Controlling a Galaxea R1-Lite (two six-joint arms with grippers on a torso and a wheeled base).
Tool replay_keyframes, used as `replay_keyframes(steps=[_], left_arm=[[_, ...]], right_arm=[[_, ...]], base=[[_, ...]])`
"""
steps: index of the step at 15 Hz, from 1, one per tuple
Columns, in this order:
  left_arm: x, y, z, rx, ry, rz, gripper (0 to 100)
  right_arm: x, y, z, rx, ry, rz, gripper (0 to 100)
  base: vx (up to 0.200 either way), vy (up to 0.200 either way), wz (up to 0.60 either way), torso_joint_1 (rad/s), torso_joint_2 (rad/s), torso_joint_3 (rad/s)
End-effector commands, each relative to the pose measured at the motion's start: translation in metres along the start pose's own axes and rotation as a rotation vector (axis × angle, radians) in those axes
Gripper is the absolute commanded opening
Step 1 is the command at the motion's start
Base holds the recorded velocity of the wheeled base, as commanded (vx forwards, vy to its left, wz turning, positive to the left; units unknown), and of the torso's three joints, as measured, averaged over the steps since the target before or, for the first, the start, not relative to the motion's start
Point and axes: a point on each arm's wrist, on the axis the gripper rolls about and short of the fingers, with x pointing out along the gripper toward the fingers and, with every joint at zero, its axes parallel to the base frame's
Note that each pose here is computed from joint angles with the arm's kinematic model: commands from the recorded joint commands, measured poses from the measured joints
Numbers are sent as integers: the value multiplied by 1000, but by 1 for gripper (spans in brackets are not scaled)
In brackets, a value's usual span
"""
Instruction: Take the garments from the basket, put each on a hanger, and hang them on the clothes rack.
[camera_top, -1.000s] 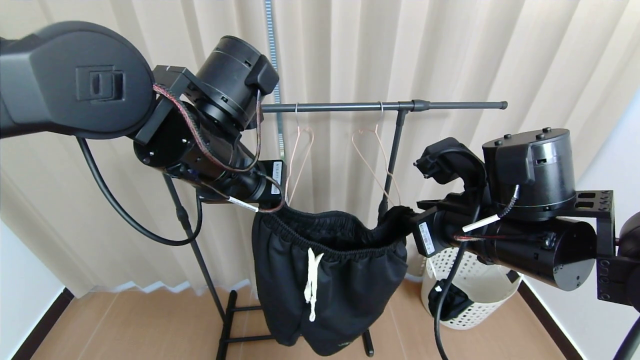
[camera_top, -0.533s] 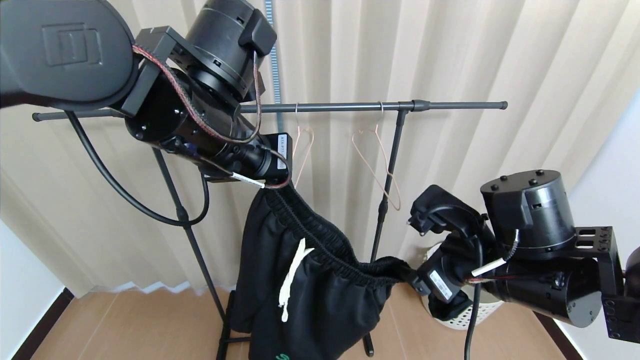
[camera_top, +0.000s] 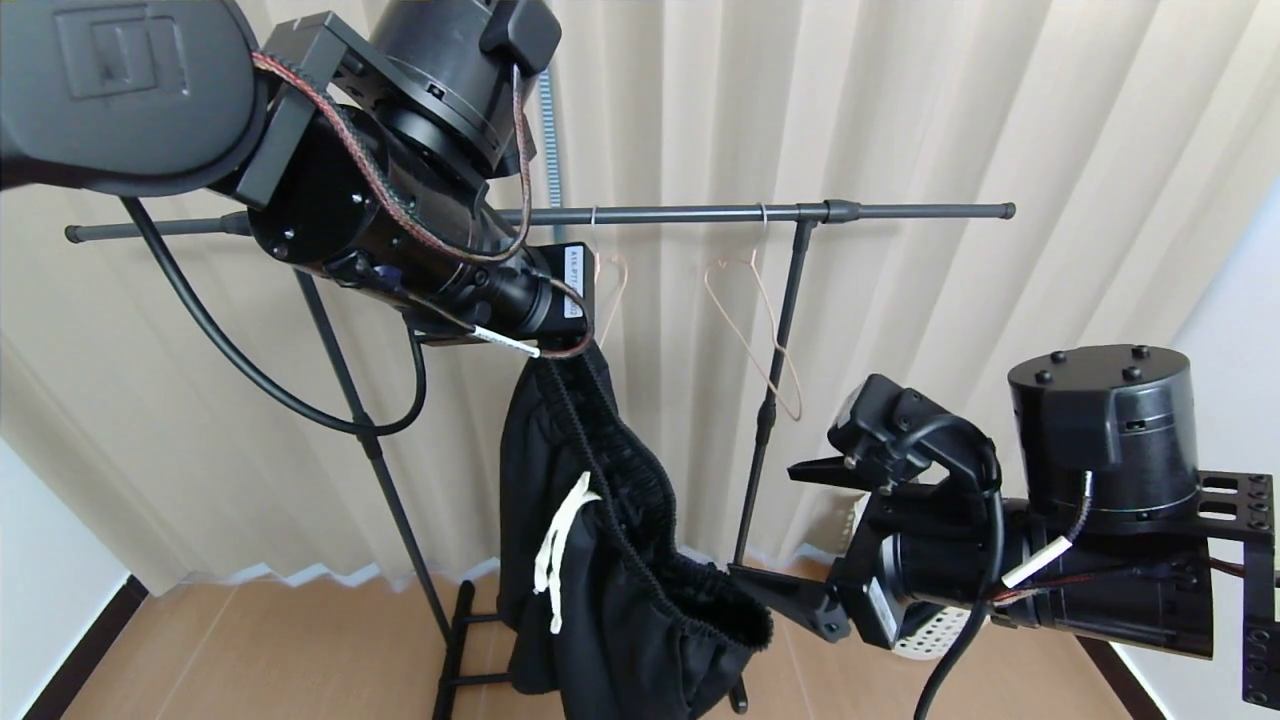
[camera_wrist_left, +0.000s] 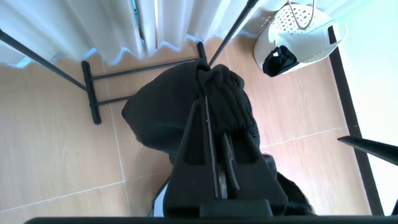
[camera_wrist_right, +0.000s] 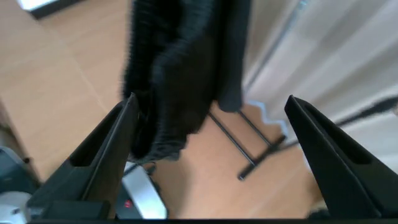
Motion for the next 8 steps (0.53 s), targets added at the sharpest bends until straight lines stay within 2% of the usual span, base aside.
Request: replay_keyframes(steps=[1,3,5,7,8], left_arm=[[0,-1,1,-3,-7,-1,0],[-1,0,1,-5,-13,9,0],[-2,-6,-3,12,-6,4,0],[-5,-12,-6,27,-6,-7,0],[-6,-13,-6,28,-11,-2,0]], right_arm=[[-2,1,1,11,-25,53,100],[-7,2,3,9,-55,79,100],[-1,4,8,85,-87,86,100],[18,15,16,196,-111,98,100],[22,21,17,191,-104,87,100]], base=[[0,0,0,0,0,0],[0,0,0,0,0,0],[0,0,0,0,0,0],[0,0,0,0,0,0],[0,0,0,0,0,0]])
